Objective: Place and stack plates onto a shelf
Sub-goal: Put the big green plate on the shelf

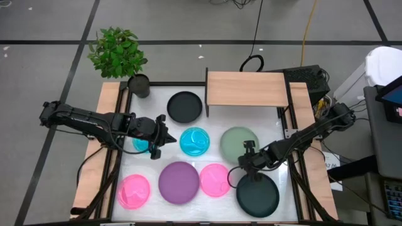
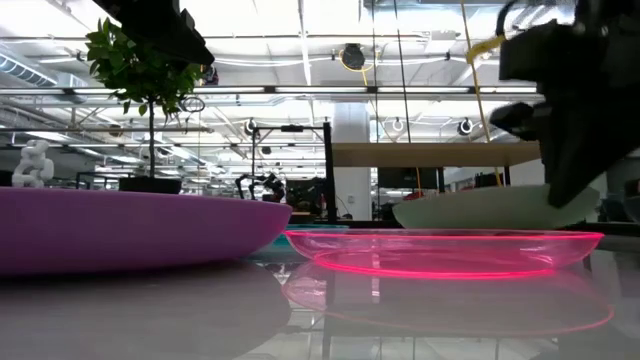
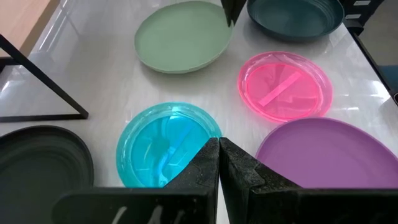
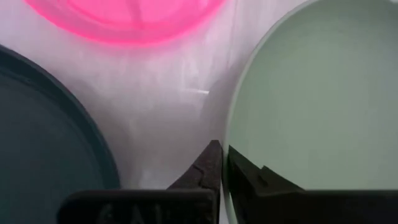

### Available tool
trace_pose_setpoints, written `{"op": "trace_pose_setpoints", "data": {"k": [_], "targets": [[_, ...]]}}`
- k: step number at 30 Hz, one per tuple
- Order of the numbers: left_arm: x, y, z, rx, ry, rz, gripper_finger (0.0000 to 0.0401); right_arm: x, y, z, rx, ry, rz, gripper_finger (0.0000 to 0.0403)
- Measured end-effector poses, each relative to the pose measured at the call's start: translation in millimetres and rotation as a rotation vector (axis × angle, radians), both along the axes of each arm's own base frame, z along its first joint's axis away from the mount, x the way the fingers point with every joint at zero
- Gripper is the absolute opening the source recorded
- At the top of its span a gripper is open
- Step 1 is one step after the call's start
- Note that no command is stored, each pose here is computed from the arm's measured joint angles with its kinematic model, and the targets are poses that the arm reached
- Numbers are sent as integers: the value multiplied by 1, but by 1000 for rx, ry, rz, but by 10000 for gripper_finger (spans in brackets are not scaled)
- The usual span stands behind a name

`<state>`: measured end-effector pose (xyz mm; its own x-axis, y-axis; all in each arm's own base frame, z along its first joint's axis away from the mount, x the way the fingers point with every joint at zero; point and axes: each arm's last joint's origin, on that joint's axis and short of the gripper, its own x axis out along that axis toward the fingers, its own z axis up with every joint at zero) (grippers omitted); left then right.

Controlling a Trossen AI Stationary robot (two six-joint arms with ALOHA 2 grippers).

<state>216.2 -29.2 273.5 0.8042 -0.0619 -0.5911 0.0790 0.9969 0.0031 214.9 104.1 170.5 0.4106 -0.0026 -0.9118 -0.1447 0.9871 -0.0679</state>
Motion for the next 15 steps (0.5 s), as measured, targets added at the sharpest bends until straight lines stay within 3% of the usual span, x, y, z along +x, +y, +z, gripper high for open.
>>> {"op": "trace_pose_setpoints", "data": {"k": [6, 15], "targets": [[0, 0, 0, 11, -1, -8, 17, 11, 6, 24, 9, -38, 29, 1], [0, 0, 0, 11, -1, -8, 17, 16, 17, 75, -79, -70, -6, 1]]}}
